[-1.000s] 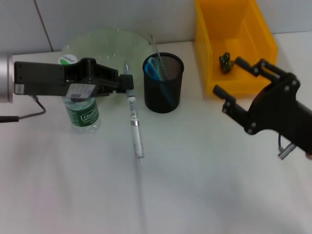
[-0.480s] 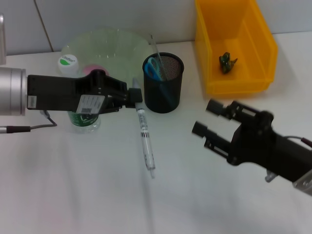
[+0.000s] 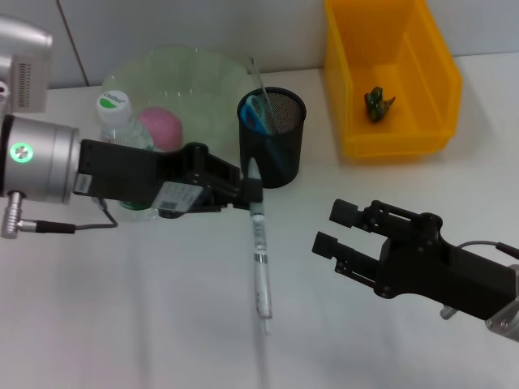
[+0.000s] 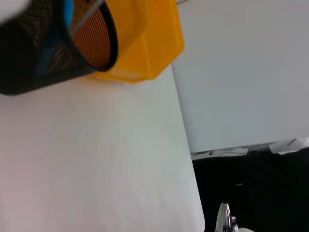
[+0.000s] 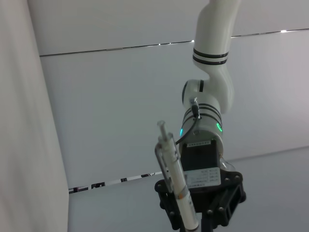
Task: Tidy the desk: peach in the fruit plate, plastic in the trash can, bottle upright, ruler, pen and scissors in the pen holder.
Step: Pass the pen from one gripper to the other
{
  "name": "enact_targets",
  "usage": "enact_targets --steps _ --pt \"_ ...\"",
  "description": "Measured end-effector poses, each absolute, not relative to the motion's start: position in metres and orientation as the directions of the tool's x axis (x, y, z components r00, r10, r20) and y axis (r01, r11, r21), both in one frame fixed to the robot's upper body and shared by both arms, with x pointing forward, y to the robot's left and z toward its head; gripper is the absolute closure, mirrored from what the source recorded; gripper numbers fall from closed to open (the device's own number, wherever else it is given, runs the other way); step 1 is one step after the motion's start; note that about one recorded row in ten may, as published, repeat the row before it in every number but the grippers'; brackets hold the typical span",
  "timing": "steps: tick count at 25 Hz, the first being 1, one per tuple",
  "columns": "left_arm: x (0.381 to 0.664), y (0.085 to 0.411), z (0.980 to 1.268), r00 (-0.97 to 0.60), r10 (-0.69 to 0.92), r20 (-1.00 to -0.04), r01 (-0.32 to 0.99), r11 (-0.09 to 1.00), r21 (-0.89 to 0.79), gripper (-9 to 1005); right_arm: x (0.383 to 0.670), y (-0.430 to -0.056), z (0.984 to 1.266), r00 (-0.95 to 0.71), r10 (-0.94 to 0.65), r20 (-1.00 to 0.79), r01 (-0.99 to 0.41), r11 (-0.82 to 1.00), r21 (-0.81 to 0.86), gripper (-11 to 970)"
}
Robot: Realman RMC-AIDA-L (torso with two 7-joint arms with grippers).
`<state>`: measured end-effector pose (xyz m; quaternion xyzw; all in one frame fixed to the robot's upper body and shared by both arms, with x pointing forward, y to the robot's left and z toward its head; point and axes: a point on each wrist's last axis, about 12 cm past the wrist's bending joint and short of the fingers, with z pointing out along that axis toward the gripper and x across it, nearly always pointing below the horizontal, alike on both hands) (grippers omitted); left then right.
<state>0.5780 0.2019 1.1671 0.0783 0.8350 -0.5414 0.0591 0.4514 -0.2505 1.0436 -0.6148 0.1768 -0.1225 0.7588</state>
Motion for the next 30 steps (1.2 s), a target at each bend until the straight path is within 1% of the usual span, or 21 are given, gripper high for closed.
enact_targets --steps 3,14,30 --pt "0.578 0.195 1.167 -0.980 0.083 -0.178 0.197 0.399 -0.895 828 0.452 -0.250 1.044 0.913 -0.394 -0.109 -0.027 0.207 -0.978 435" --pt "0.580 0.197 1.165 -0.986 0.062 -0.158 0.169 0.400 -0.901 823 0.454 -0.241 1.045 0.941 -0.332 -0.069 -0.012 0.171 -0.985 435" --pt "0.583 0.192 1.168 -0.984 0.106 -0.140 0.171 0.398 -0.901 816 0.463 -0.223 1.045 0.967 -0.254 -0.004 0.024 0.109 -0.994 438"
